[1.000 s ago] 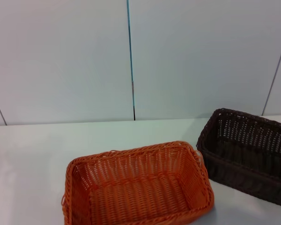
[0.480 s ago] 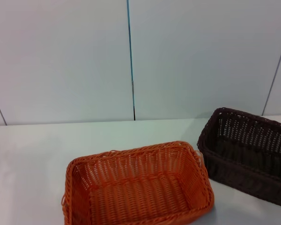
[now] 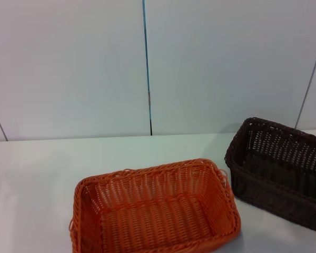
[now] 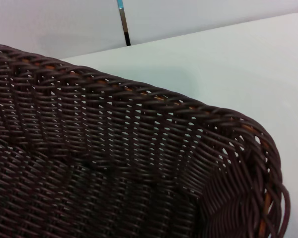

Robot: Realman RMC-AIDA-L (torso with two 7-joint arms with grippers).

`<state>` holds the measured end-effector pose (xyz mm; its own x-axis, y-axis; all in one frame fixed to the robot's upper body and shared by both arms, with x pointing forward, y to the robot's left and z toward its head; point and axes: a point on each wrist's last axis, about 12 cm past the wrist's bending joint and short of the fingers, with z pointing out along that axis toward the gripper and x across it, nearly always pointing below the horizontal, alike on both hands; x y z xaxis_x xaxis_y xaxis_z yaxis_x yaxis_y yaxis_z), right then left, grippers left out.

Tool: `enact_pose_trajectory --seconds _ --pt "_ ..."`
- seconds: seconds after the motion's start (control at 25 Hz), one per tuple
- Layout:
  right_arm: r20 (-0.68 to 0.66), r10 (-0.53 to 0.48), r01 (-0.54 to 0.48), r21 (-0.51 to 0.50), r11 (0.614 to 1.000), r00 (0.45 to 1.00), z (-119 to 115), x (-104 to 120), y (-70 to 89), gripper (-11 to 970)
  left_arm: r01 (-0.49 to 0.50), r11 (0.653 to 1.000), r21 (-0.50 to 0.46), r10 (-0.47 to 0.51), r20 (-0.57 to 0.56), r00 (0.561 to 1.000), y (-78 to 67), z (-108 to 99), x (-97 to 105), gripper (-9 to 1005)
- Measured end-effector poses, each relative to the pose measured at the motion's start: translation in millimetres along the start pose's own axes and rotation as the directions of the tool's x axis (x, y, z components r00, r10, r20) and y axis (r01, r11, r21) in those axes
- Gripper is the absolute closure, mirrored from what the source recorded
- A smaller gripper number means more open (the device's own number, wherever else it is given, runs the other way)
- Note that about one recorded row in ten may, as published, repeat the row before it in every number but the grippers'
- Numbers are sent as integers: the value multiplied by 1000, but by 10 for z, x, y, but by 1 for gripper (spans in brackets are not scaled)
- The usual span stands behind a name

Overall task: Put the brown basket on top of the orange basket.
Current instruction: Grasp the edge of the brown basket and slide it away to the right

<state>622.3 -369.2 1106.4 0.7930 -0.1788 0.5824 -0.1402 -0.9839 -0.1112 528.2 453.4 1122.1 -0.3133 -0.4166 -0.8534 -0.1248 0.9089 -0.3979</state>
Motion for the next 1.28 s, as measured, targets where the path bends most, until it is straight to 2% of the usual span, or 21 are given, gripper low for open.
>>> enact_pose_trajectory --seconds 0.44,0.96,1.28 --pt "11 3 -3 0 1000 1000 -67 52 37 776 3 1000 4 -3 -1 1000 -12 15 2 105" --pt "-34 20 -21 -15 1000 999 -290 267 140 793 5 1000 3 -5 -6 1000 0 20 11 106" --pt "-57 26 -26 -13 1000 998 -409 371 148 804 8 1000 -6 -8 -7 1000 16 24 19 106"
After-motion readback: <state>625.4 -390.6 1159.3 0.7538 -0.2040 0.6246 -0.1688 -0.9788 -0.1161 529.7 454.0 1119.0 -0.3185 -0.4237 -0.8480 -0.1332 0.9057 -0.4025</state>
